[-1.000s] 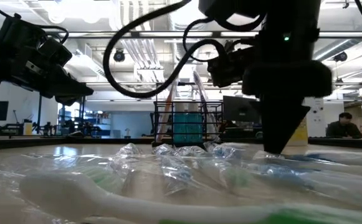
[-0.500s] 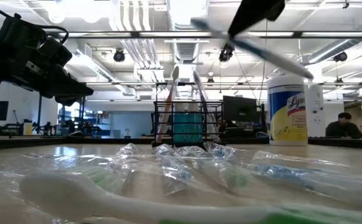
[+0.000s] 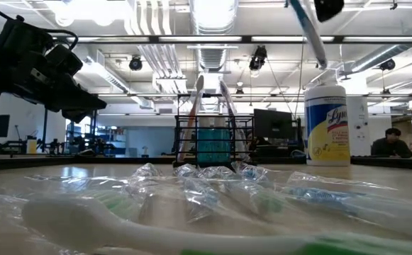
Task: Pick & Place toothbrushing station
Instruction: Put the right blue toothbrush into the mesh organizer
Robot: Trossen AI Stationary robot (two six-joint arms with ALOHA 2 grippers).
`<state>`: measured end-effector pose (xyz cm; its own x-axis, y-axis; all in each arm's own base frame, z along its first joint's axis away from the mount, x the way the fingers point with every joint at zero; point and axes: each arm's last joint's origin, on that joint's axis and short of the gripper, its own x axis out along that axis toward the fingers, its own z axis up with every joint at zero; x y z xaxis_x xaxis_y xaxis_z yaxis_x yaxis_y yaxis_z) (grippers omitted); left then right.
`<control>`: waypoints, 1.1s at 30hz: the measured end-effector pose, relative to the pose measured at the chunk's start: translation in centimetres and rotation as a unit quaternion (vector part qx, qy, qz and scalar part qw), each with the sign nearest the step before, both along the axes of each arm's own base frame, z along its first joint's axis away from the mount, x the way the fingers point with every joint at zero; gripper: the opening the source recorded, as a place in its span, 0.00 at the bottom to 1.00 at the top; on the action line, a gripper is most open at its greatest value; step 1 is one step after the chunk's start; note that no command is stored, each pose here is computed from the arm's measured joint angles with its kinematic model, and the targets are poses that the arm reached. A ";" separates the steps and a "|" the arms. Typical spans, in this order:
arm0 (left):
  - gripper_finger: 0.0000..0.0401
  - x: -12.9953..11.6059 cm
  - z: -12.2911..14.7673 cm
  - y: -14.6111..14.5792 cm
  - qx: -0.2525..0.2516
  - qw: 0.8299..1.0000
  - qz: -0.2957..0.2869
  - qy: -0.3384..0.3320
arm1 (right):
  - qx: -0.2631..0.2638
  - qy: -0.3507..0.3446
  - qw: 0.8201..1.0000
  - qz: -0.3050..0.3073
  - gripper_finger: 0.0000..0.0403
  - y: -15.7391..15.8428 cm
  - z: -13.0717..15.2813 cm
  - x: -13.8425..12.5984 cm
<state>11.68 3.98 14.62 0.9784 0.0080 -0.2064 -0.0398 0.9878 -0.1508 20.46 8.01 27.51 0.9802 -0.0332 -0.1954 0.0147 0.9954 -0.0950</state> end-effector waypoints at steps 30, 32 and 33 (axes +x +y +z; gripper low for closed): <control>0.02 0.0 0.0 0.0 0.010 1.000 0.001 0.002 | 0.042 -0.180 0.983 0.014 0.02 -4.5 -8.9 -7.7; 0.02 0.0 0.0 0.0 0.010 1.000 0.001 0.002 | 0.042 -0.180 0.983 0.013 0.02 -4.6 -9.2 -7.8; 0.02 0.0 0.0 0.0 0.010 1.000 0.001 0.002 | 0.042 -0.179 0.983 0.013 0.02 -4.6 -9.3 -7.8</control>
